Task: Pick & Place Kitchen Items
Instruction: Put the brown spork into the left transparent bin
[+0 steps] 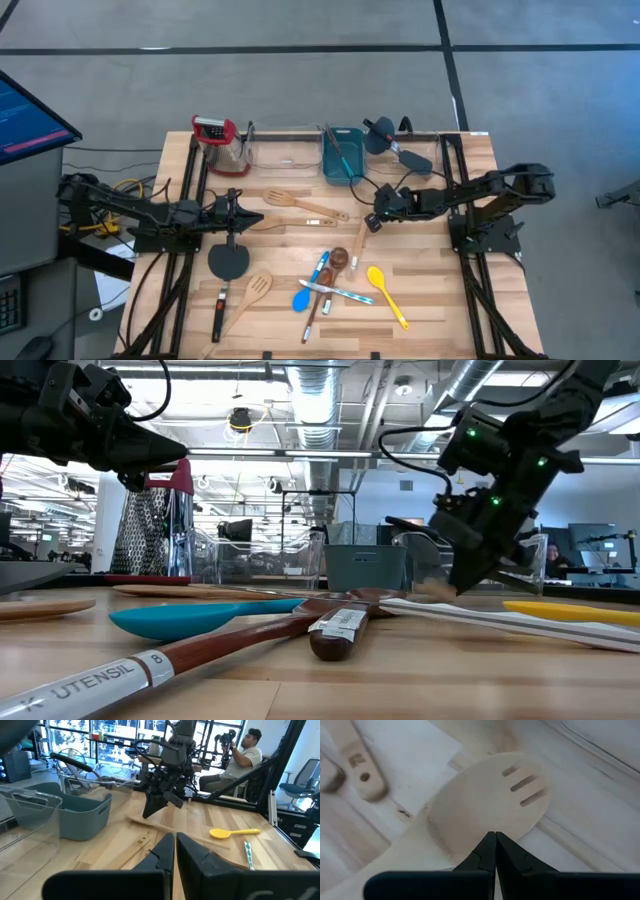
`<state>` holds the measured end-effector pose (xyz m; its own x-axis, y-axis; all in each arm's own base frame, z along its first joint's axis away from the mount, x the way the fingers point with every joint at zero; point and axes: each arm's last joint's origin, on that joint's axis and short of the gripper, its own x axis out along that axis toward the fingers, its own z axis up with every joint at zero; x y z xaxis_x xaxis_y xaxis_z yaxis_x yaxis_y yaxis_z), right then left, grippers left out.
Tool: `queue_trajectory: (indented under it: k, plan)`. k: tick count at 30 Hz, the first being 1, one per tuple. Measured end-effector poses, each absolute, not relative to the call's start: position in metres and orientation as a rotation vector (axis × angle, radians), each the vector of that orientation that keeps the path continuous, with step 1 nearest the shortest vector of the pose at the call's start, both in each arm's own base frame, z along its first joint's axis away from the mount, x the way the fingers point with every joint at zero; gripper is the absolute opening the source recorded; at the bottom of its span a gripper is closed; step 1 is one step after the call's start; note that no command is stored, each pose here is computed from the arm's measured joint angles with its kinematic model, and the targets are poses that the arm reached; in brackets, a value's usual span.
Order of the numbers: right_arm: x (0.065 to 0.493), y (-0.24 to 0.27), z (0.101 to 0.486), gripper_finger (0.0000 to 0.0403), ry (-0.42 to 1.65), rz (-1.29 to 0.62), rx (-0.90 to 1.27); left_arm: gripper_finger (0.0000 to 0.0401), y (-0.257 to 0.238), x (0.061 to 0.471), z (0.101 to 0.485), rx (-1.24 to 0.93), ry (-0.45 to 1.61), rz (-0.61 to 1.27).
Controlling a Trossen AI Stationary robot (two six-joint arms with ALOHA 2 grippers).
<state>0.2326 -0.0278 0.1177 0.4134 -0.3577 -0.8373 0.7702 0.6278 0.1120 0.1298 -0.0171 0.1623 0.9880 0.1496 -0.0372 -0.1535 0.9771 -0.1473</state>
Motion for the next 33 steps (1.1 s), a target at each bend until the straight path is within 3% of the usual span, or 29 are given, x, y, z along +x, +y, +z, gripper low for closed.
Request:
queue_trajectory:
  k: [18,28,33]
  plan:
    - [0.206,0.0,0.141,0.0,1.155,-0.83,0.52,0.0008,-0.017,0.13,0.162,-0.151,0.026,0.153]
    - [0.208,0.008,0.148,0.0,1.104,-0.841,0.503,0.0008,-0.017,0.13,0.162,-0.151,0.025,0.153]
    - [0.217,0.013,0.16,0.0,1.105,-0.723,0.55,0.0008,-0.017,0.13,0.162,-0.151,0.025,0.153]
